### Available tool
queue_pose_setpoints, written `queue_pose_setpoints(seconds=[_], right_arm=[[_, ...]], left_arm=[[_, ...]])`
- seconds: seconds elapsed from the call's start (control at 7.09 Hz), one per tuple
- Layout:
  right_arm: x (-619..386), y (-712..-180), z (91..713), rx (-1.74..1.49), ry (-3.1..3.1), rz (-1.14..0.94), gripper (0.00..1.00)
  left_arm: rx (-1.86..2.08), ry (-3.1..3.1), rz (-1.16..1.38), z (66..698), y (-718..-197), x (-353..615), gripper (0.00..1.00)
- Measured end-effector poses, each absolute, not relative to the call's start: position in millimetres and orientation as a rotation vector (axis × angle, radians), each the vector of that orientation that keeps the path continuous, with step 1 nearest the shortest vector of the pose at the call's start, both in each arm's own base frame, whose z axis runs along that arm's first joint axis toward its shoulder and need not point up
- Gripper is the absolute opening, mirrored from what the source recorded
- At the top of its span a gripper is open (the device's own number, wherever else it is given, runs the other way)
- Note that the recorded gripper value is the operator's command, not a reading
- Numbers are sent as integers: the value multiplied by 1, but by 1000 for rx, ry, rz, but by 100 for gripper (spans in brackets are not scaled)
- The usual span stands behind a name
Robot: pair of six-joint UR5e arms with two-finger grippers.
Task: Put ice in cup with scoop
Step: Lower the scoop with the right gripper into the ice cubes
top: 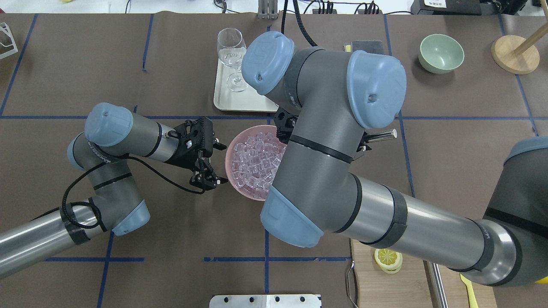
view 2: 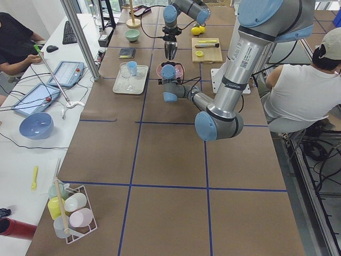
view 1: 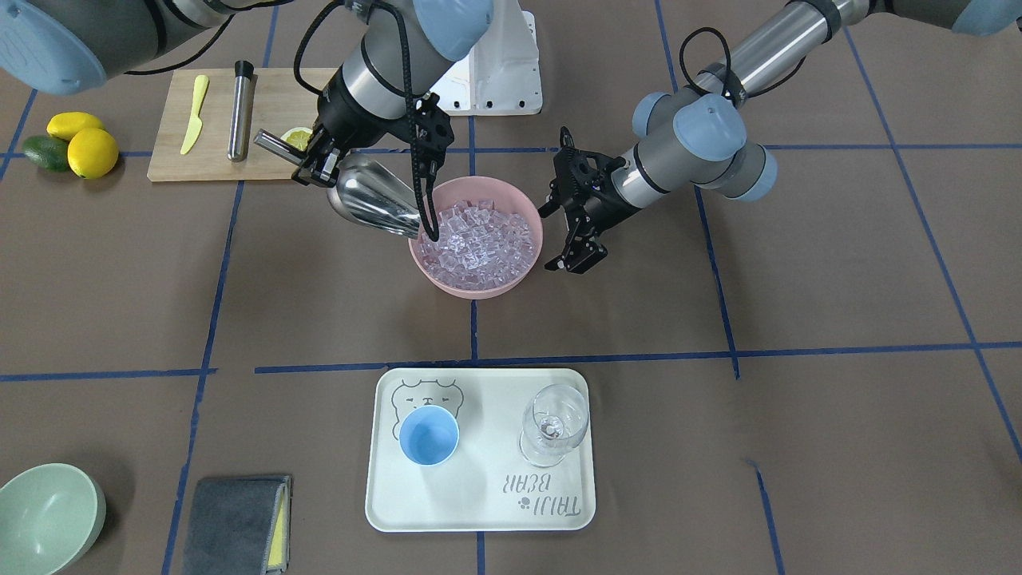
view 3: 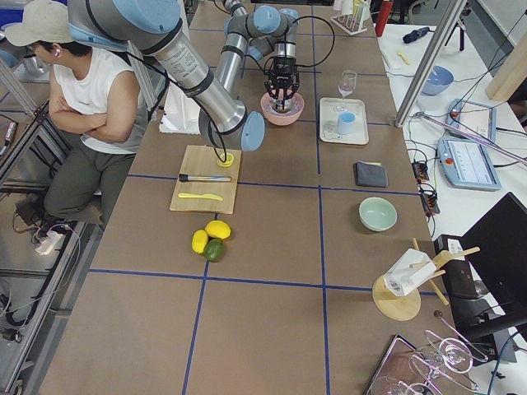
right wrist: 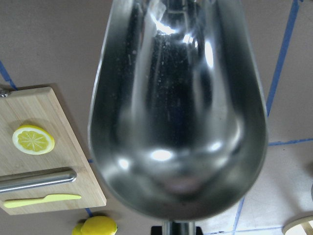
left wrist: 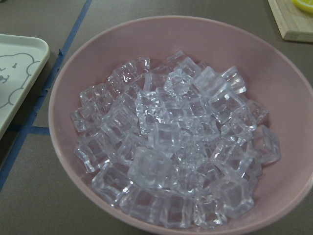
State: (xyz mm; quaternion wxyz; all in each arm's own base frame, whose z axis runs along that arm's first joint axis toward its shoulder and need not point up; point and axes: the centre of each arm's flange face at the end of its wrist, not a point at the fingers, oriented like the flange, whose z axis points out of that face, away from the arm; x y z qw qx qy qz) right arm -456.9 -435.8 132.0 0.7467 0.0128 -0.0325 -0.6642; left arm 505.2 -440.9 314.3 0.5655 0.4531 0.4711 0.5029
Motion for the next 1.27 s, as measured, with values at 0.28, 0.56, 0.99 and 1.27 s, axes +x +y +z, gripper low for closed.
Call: queue_pose_setpoints(seconds=[0.28,0.56,0.99,1.27], right_arm=[[-485,-442,121,-36,-2,-1476,0],[-505,-434,123,-61,42,-1506,0],[-519,-417,127,-75,129,-1551,0],[-524,-411,127,-74,145,-1564,0]], left_arm=[[1064,1108,1184,315,-440,506,100],[1062,1109,1185,316,-440,506,100],[1063,1108,1184,315,-440,506,100],[1063,1109,1184,315,-440,506,100]])
